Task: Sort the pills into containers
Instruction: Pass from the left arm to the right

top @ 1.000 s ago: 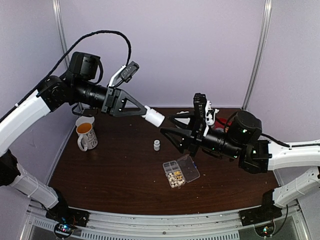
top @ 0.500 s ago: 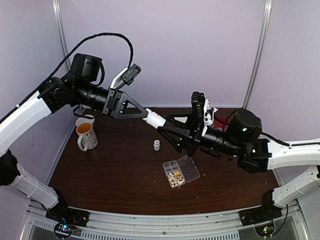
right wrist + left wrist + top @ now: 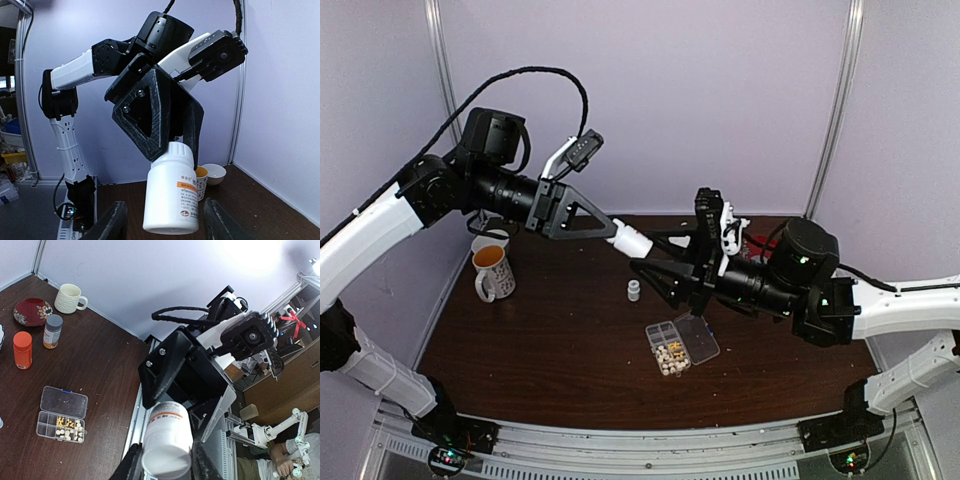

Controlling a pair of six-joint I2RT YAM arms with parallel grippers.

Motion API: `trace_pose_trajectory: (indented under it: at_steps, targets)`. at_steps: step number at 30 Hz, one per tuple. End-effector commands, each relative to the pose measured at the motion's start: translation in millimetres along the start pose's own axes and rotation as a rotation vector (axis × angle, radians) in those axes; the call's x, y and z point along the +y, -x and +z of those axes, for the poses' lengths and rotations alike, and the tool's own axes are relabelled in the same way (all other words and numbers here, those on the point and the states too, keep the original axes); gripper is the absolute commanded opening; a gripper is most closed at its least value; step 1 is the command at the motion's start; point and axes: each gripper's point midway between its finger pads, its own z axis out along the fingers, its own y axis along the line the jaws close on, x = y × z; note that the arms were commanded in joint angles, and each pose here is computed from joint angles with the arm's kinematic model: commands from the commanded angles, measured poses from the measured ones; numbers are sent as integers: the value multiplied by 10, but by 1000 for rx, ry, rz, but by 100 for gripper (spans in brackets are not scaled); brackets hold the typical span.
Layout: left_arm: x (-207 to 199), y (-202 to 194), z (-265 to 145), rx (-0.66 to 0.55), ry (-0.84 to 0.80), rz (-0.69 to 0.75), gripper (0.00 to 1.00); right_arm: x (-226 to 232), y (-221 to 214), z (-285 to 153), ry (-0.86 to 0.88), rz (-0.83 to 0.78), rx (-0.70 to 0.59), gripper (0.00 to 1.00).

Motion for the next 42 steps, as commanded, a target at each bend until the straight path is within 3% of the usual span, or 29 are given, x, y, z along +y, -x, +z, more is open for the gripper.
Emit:
trace_pose_trajectory:
  at_steps: [1,13,18,24,29,32,35,37,42]
  targets:
    - [-118,110,-9,-41,-38,51,7,2,83,24,-7,0,-14,47]
    - [-128,132,8,-48,-52,30,6,-8,59,51,-20,-33,6,22]
    - [-98,132,7,-52,-36,-8,6,-23,61,46,-40,-91,17,21]
    - [54,55,40,-39,19,-207,0,-22,-66,12,-137,-395,100,17]
    - [129,-4,42,-44,43,-333,1,4,-126,29,-185,-636,143,14]
    - [141,16,42,-72,39,-351,15,-17,-93,32,-221,-671,134,13]
    - [89,125,-47,-120,40,-285,43,5,-55,37,-207,-594,120,13]
    - [73,203,-131,-151,62,-216,65,40,-70,47,-172,-528,123,13]
    - [6,409,-384,-206,160,41,95,120,-107,5,-106,-367,115,11]
